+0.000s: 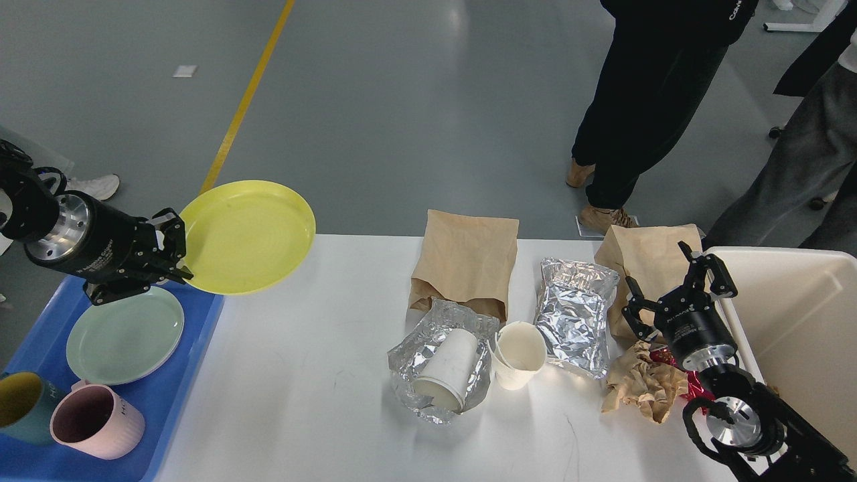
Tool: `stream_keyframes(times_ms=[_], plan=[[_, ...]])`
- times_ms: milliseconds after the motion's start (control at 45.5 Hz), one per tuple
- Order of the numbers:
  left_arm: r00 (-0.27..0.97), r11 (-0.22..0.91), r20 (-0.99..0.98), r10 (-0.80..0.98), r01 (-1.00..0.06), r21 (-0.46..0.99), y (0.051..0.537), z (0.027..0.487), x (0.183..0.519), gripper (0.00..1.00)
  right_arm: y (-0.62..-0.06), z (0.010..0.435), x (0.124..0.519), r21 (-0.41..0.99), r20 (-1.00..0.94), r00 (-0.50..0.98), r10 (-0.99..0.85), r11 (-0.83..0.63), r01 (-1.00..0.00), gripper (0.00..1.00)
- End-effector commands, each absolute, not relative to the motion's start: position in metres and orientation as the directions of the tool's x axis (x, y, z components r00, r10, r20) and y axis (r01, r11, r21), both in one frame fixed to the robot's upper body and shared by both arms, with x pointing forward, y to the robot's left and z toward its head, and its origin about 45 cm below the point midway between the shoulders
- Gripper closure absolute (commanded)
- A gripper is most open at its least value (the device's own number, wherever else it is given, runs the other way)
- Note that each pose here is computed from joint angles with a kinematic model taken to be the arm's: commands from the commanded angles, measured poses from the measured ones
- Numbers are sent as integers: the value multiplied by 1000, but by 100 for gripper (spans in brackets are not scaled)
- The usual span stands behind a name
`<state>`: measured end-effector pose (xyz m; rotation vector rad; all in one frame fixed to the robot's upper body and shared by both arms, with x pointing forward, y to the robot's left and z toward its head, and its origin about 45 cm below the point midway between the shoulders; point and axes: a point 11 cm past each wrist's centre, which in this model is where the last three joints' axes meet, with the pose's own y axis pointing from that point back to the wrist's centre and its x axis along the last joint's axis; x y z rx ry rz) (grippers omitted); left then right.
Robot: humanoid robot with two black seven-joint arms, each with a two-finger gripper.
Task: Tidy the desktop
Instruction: 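Lift the yellow plate and lay it onto the pale green plate, then release the yellow plate and withdraw the left gripper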
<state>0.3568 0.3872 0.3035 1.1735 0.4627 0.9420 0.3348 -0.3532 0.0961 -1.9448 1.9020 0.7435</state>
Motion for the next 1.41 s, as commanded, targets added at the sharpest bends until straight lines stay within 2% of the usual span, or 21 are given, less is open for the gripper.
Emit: stream_keyframes(times_ms=[0, 176, 264, 439, 637, 1318, 1384], plan=[[466, -21, 210, 859, -378, 926, 449, 288, 362, 100, -353, 96, 335, 129, -567, -22, -823, -62, -990, 0], [375, -90, 240, 896, -376, 922, 521, 260, 355, 100, -354, 96, 334, 130, -567, -23, -823, -62, -990, 0], [341, -128, 263, 903, -369, 920, 543, 239, 352, 100, -353, 96, 335, 129, -567, -22, -823, -62, -990, 0], [289, -179, 276, 917, -322, 930, 576, 190, 321, 100, -353, 96, 335, 129, -567, -22, -823, -62, -990, 0], [322, -187, 280, 904, -292, 938, 573, 153, 305, 100, -353, 96, 335, 129, -567, -22, -823, -62, -990, 0], [351, -138, 236, 906, -283, 949, 546, 136, 316, 100, -353, 96, 335, 129, -569, -22, -822, -63, -990, 0], [355, -137, 235, 905, -278, 951, 546, 135, 315, 97, -353, 96, 335, 129, -569, -22, -822, -63, -990, 0]])
